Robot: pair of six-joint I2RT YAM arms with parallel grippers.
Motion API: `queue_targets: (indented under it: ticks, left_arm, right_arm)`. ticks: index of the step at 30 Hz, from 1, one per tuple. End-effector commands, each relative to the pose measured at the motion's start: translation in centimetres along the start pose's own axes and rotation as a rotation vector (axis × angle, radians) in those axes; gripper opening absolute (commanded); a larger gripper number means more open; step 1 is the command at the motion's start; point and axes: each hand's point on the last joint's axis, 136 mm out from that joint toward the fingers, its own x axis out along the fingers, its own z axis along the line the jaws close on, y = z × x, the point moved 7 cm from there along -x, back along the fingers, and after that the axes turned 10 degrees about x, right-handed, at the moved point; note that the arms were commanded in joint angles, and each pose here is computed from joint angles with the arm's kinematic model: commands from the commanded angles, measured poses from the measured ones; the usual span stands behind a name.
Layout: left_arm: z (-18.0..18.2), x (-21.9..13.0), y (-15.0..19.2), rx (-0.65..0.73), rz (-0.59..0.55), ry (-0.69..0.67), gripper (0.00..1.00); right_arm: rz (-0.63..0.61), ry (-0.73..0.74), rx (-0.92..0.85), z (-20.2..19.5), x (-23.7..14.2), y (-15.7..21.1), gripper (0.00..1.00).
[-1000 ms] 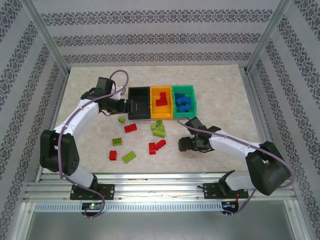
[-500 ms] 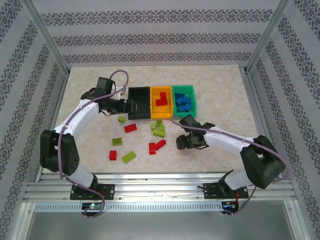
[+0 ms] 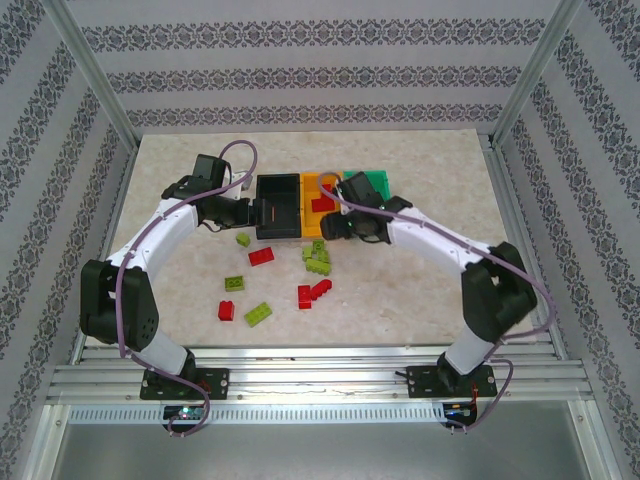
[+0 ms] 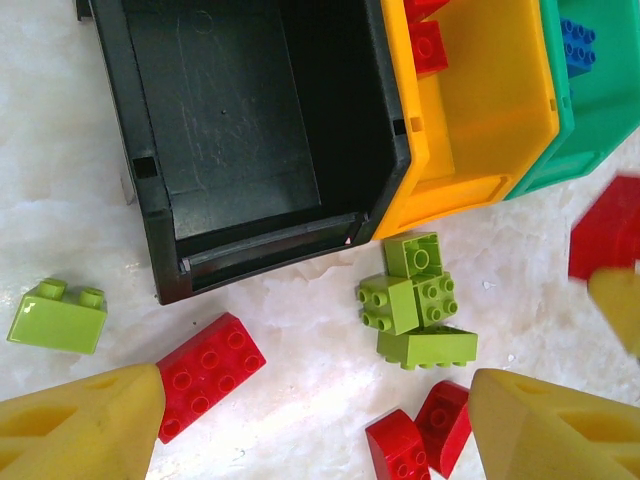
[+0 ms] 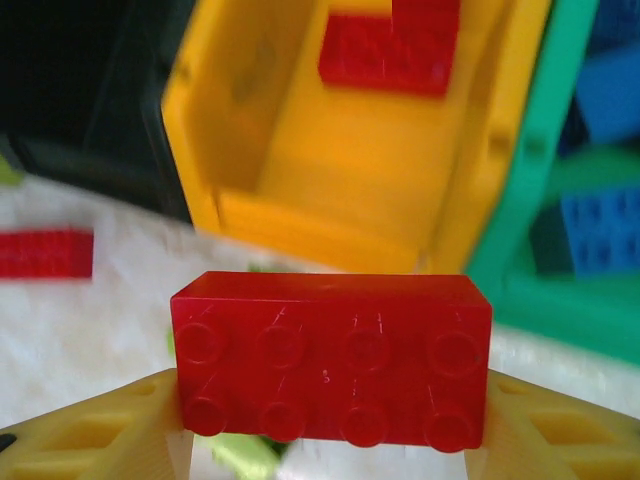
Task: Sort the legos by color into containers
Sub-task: Place the lego in the container.
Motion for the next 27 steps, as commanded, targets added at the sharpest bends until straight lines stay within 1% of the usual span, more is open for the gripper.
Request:
queue_targets:
  ticks: [1,5,9,14,17,20,27]
  left_arm:
    - [-0.2,0.1,0.1,0.02,-0.002,-0.004,0.8]
    - [-0.1,0.1,0.2,0.028,0.001,-0.026,0.8]
    - [-0.1,-0.1,0.1,0.042,0.0,-0.044,0.8]
    - [-0.1,-0.1,0.1,0.042,0.0,-0.038,0.79]
    - [-0.3,-0.1,0.0,0.041,0.0,-0.026,0.8]
    - [-0.3,-0.2,0.0,0.041,-0.002,-0.018,0.8]
    - [-0.4,-0.1,0.0,0.038,-0.003,-0.008,0.8]
  right_arm:
    - [-0.02,-0.018,-0.036,0.6,1.6,-2.7,0.62]
    - [0.015,0.002,-0.046,0.4,3.6,-4.1,0.7]
    - [0.03,-0.047,-0.04,0.7,3.4,-2.9,0.73]
    - [0.06,-0.03,-0.066,0.1,2.5,-0.2,0.75]
    - [0.083,-0.048,-0.071,0.1,1.5,1.4,0.74]
    - [0.099,-0.049,-0.096,0.3,0.4,3.8,0.75]
    - [0.226,-0.059,-0.122,1.1,0.4,10.3,0.75]
